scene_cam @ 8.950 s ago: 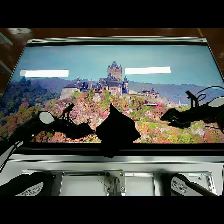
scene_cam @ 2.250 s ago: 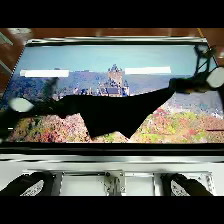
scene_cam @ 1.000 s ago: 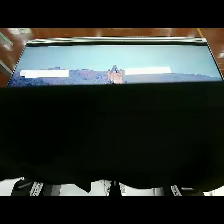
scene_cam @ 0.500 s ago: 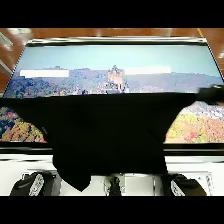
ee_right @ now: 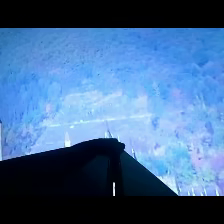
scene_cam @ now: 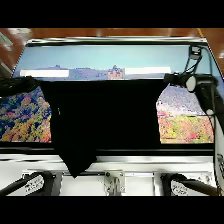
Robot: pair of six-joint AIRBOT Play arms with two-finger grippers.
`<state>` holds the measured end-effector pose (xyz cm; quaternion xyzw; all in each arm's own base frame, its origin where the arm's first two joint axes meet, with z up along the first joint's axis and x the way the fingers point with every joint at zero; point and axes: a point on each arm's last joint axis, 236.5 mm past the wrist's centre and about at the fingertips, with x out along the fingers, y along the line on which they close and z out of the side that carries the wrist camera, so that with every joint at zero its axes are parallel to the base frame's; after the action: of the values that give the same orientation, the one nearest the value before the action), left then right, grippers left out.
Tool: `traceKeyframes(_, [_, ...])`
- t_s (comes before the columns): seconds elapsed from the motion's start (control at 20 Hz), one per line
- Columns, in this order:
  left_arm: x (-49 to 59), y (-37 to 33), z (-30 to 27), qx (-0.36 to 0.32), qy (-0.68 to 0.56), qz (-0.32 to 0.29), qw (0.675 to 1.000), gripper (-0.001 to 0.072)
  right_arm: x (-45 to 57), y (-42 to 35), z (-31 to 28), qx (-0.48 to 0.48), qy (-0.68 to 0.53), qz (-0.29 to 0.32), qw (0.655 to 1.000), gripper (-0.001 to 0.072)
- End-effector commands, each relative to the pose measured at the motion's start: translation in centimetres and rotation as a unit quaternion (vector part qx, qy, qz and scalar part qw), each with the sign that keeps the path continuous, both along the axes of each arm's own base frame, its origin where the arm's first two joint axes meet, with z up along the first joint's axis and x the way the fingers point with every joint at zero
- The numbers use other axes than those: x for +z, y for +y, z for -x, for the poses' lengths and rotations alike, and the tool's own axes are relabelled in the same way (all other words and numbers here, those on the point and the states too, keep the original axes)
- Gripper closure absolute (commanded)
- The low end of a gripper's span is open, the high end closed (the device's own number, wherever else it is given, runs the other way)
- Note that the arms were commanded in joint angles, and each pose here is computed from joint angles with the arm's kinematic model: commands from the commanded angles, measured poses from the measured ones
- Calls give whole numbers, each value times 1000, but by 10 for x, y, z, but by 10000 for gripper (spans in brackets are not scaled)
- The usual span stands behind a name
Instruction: Fold the shirts.
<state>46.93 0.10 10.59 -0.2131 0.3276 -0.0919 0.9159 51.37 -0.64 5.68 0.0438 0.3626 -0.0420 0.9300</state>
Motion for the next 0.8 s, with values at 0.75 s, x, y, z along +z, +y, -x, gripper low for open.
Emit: traceKeyframes(0.75, [-116,-35,-67,-44,43,-68,996,671,-95,17,-46,-23,-1,-76,997,650])
